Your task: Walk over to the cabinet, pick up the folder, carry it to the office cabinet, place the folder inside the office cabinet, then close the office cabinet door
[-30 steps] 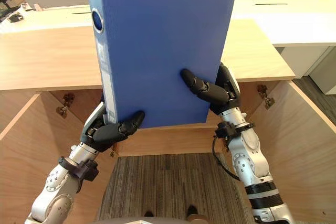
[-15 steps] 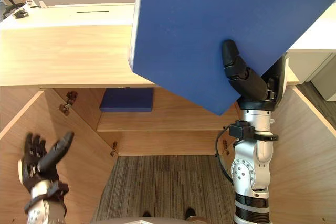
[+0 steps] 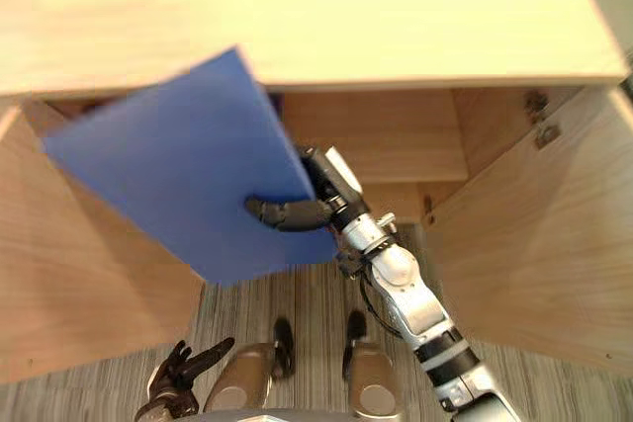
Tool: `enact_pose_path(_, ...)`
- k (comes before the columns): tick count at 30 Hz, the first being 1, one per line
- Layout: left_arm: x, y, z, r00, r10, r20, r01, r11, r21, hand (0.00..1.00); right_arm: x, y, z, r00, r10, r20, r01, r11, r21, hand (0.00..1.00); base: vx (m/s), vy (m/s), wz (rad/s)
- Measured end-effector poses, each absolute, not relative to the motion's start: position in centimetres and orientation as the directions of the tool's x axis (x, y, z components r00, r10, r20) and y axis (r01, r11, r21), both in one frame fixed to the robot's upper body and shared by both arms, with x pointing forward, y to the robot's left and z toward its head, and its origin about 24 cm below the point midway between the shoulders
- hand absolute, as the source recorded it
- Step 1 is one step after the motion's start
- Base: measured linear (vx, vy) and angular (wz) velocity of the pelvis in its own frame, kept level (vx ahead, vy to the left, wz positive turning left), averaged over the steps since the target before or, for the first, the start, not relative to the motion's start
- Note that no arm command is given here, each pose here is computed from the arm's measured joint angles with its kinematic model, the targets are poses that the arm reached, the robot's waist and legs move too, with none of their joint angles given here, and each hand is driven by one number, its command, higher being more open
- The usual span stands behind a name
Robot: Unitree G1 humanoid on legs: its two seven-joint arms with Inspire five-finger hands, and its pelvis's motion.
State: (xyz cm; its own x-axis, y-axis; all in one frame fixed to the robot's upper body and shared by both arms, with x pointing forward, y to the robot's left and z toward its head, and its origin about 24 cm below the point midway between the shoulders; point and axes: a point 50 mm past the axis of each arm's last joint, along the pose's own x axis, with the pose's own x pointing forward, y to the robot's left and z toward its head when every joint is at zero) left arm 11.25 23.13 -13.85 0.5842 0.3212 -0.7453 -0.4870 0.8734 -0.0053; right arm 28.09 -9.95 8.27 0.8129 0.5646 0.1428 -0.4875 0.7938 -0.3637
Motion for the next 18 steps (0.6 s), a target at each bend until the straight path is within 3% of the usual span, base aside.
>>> enact_pose_path(3,13.5,23.3,-13.0,0.634,0.312,-0.708,-0.418,0.908,0.026,1.00,29.3,-10.8,7.9,0.845,0.528,0.091,-0.433,0.774,-0.462,0.00,-0.12,-0.010,0.07)
enact_pose_path(7,17.0,22.8,-11.3,0.727,0.295,-0.620,-0.377,0.926,-0.001,1.00,31.0,-11.7,10.1,0.893,0.410,0.185,-0.315,0.863,-0.395,0.00,-0.10,-0.029,0.15)
enact_pose_path(12,19.1,22.6,-9.5,0.789,0.303,-0.535,-0.396,0.916,-0.066,1.00,33.5,-12.5,16.8,0.880,0.219,0.421,-0.220,0.974,-0.046,0.00,-0.11,-0.029,0.06)
enact_pose_path(18,21.5,21.3,-7.6,0.841,0.306,-0.447,-0.422,0.887,-0.189,1.00,35.7,-16.4,25.4,0.806,-0.113,0.580,-0.174,0.892,0.417,0.00,-0.09,-0.033,0.04)
